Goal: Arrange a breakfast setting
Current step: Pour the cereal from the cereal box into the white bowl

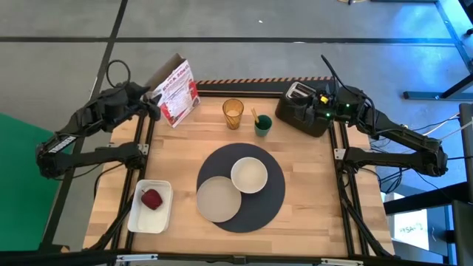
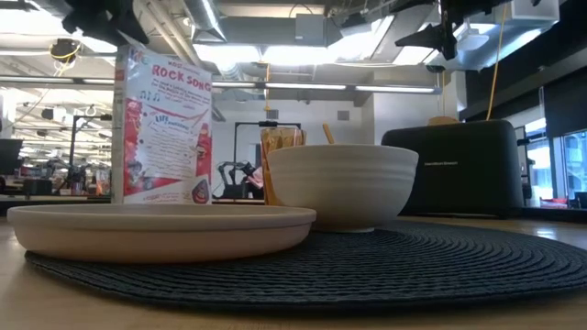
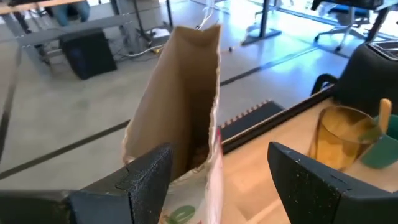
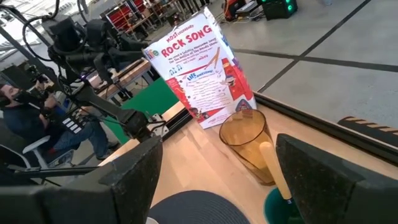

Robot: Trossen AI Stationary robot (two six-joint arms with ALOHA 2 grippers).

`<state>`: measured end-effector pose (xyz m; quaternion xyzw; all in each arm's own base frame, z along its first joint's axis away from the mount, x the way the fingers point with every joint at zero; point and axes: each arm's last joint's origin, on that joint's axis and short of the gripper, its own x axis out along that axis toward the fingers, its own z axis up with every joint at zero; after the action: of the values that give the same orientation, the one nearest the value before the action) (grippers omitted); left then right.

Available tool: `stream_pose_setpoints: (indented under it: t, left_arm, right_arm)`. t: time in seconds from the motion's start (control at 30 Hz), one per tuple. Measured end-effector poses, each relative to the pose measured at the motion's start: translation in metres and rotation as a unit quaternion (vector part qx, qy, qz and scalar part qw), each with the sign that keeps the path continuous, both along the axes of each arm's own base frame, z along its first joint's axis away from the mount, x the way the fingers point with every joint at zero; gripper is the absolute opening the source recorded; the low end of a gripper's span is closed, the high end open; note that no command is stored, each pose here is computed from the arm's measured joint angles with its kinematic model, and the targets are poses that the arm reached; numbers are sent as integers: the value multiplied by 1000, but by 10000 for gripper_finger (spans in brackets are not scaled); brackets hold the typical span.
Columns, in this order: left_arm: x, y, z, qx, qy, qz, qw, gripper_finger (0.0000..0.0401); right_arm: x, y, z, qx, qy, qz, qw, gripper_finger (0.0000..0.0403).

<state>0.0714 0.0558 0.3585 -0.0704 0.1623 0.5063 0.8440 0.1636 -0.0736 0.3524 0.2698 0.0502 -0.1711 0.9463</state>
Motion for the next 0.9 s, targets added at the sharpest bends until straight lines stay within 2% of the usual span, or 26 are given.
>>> stream_pose_setpoints:
  t: [0.17,0.37,0.47,0.63,0.77,0.9]
  left_arm:
    - [-7,-3,4,17,-17,15,1000,258]
    - [-6,-3,16,64,-49,-9,997,258]
    - [-7,-3,12,54,-30,0,998,258]
    - [-6,-3,12,50,-42,0,998,259]
    - [-7,-2,14,60,-47,17,997,277]
    - [-9,-2,14,73,-23,45,996,315]
  right_arm:
    - [0,0,0,0,0,0,1000,305]
    - [0,-1,0,-1,0,-6,1000,305]
    - [0,0,0,-1,0,-6,1000,305]
    - [0,-1,0,-1,0,-7,1000,305]
    - [0,-1,0,-2,-1,-7,1000,305]
    - [0,-1,0,-2,-1,-7,1000,305]
